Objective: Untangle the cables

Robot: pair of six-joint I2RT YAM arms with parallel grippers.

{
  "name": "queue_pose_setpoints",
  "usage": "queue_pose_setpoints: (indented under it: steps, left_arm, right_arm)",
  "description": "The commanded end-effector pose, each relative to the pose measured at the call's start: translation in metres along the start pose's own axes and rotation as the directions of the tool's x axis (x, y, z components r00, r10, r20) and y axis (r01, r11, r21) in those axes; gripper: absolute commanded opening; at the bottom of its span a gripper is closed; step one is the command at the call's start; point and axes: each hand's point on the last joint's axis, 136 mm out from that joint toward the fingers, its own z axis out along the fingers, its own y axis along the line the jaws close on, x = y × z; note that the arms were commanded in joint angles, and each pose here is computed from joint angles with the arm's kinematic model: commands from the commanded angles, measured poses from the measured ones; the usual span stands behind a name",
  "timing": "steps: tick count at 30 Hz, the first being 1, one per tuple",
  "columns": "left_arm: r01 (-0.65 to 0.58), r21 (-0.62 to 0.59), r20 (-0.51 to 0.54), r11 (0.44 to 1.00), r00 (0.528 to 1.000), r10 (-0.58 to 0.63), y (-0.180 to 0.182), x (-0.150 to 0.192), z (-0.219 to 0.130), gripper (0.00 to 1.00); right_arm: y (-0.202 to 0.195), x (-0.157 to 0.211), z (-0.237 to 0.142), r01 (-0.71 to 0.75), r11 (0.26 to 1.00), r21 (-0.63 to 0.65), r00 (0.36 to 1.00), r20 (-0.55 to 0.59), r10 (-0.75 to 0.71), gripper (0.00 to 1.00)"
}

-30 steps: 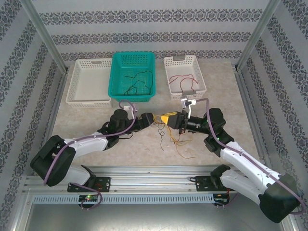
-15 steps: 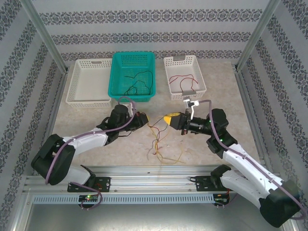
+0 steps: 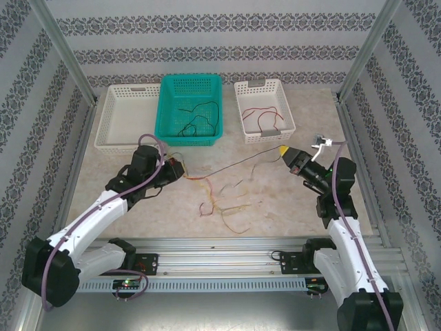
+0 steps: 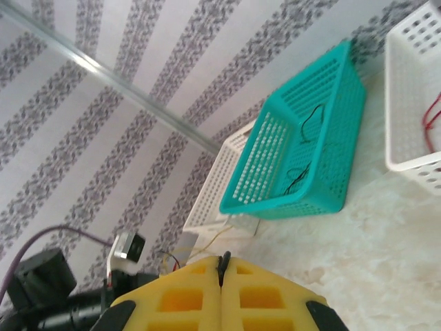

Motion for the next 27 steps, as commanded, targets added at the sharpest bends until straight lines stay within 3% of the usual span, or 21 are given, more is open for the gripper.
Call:
queue_pose_setpoints:
  steps: [1, 7, 11, 14, 17, 27]
  left_arm:
    - [-0.095, -0.257, -0.079, 0.962, 0.994, 0.077, 0.050, 0.015, -0.018, 0.00]
    - [-0.109, -0.324, -0.054, 0.940, 0.994, 0.096, 0.059, 0.008, -0.028, 0.00]
    - [-0.103, -0.333, 0.011, 0.937, 0.994, 0.113, 0.054, -0.006, -0.038, 0.00]
    - [-0.101, -0.319, 0.049, 0.942, 0.991, 0.123, 0.044, -0.018, -0.044, 0.00]
    - [-0.119, -0.283, 0.077, 0.952, 0.986, 0.146, 0.026, -0.032, -0.049, 0.00]
    - [-0.294, -0.211, 0.111, 0.932, 0.940, 0.321, -0.024, -0.069, -0.064, 0.00]
  right_arm:
    - [0.003, -0.021, -0.010, 0.025, 0.999, 0.041, 0.996, 0.087, -0.029, 0.00]
    - [-0.002, -0.026, -0.016, 0.066, 0.986, 0.151, 0.994, 0.074, -0.078, 0.00]
    - [0.003, -0.042, -0.031, 0.074, 0.973, 0.220, 0.982, 0.155, -0.110, 0.00]
    - [0.029, -0.050, -0.030, 0.090, 0.988, 0.127, 0.980, 0.166, -0.111, 0.00]
    - [0.061, -0.051, -0.017, 0.116, 0.993, 0.006, 0.988, 0.102, -0.116, 0.00]
    - [0.157, -0.053, 0.038, 0.288, 0.941, -0.177, 0.953, -0.039, -0.300, 0.00]
